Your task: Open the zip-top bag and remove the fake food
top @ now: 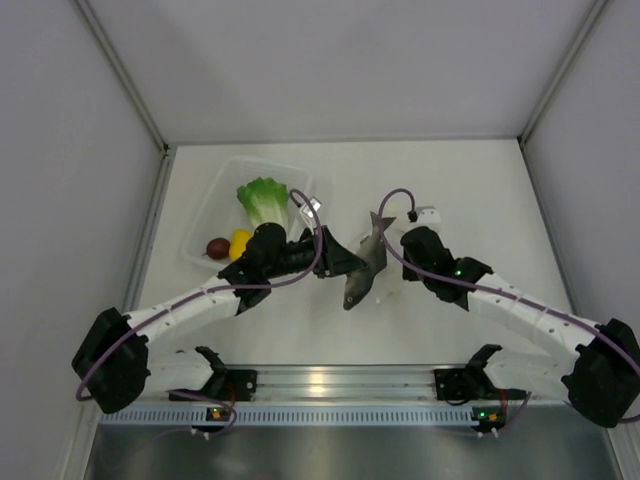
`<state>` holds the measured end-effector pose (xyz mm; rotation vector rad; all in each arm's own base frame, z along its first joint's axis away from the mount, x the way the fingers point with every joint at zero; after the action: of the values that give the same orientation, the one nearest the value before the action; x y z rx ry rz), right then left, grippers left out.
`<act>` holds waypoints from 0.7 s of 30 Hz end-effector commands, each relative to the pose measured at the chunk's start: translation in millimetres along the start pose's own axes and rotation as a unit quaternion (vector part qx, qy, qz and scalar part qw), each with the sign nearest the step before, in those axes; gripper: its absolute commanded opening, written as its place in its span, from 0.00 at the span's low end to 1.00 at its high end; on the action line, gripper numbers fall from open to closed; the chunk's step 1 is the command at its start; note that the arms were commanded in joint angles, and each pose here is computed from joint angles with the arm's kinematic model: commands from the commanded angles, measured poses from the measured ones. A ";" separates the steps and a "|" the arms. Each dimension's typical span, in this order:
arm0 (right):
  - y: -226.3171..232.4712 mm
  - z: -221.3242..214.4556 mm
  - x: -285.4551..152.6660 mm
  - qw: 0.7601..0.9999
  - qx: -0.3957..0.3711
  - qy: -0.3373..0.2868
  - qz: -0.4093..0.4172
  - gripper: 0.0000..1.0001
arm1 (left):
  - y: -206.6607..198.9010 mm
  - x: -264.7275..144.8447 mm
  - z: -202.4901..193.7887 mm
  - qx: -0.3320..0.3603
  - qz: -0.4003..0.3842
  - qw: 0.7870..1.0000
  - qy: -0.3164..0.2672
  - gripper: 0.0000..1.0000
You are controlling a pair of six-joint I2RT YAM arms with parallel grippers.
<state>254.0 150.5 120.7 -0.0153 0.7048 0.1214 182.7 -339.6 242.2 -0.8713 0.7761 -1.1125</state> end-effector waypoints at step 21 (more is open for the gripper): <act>-5.7 17.1 -46.5 0.999 0.003 -0.021 0.048 0.00 | 130.8 -188.3 176.7 0.045 0.406 0.852 -0.328 0.00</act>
<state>231.9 143.2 145.9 0.0164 0.6815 0.1929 338.4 -115.3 239.5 -0.7070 0.3865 -0.0733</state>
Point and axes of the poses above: each gripper's point midway between its finger pads, its own x axis out along the fingers, its own y axis along the line the jaws close on, z = x × y, the point moved 1 cm from there along -x, back along the fingers, and after that the axes turned 2 degrees about -x, right-handed, at the moved point
